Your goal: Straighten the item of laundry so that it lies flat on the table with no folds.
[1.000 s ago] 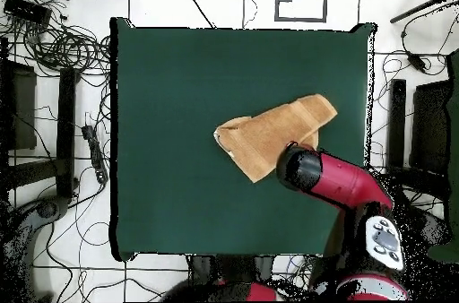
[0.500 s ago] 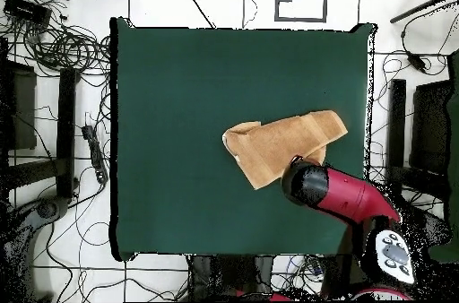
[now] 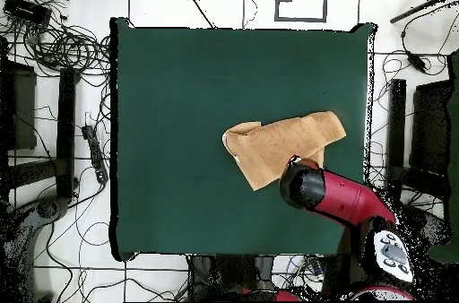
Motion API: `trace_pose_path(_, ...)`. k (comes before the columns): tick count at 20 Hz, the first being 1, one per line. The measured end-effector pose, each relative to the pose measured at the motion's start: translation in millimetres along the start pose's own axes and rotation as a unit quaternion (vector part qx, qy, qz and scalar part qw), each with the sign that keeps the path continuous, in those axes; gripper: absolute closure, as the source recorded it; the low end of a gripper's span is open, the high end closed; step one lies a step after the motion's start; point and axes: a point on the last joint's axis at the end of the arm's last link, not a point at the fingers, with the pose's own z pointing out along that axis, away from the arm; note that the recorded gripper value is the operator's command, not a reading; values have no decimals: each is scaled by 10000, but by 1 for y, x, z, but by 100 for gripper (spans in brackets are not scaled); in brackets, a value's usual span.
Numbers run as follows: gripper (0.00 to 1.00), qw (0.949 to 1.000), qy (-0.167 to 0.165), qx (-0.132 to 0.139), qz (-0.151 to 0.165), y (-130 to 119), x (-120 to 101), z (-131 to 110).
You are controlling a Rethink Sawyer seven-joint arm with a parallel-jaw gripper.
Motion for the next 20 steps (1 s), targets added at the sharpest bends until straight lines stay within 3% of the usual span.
trace_pose_path(7, 0, 10000, -20, -40, 68, -4, -2, 3)
trace_pose_path(20, 0, 9999, 15, -106, -14, 9, 4, -2)
